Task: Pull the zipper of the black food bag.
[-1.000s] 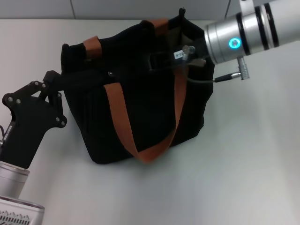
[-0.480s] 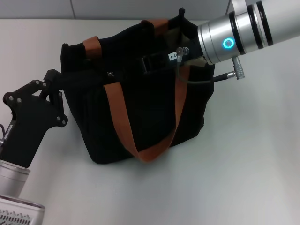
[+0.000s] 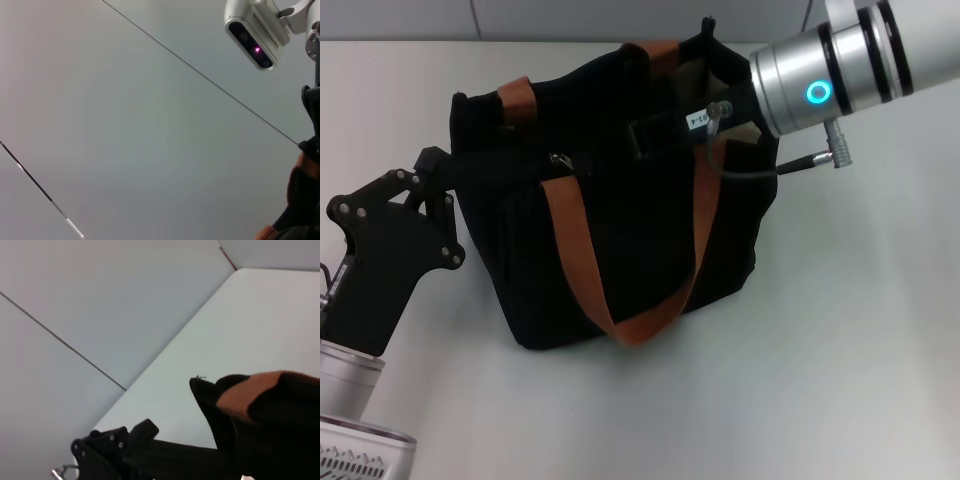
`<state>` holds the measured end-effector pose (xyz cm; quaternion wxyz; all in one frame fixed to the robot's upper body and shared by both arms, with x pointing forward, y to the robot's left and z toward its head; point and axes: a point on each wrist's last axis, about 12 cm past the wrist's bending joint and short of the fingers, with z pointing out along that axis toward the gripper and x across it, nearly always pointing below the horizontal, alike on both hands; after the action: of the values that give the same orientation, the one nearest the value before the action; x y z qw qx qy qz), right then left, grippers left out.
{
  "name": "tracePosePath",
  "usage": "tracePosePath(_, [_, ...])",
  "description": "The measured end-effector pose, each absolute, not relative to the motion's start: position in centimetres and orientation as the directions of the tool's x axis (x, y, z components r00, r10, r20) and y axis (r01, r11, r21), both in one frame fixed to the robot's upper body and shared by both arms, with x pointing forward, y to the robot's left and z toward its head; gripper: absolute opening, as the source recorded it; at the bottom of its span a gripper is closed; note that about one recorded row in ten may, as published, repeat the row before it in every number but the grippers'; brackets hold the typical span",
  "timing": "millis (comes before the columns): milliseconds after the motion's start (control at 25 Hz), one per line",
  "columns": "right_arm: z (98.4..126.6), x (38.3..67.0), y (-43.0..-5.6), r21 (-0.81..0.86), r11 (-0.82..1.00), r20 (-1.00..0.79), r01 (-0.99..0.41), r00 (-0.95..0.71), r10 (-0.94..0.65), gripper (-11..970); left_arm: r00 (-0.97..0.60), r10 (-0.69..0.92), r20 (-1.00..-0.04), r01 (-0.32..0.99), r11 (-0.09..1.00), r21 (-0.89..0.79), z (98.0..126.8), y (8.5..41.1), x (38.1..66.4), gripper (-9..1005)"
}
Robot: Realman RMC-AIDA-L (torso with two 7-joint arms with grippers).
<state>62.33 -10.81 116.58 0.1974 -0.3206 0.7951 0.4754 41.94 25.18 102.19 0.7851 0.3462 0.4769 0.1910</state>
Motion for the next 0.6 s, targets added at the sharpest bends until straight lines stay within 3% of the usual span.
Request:
tracePosePath(320, [117.7,63.3,-12.7,0.618,0.368,-0.634,-0.694,-0.718,-0.289,22,0.466,0.633,-0.618,0.03,0.687,0.726,102.1,25.3,41.8,22])
tracePosePath(600, [118.0,63.1,-10.6,0.534,0.376,-0.652,-0.758,-0.652,-0.387,49,0.467,0.633,-0.618,0.03,0.687,0.726,102.1,25.2,41.8,22])
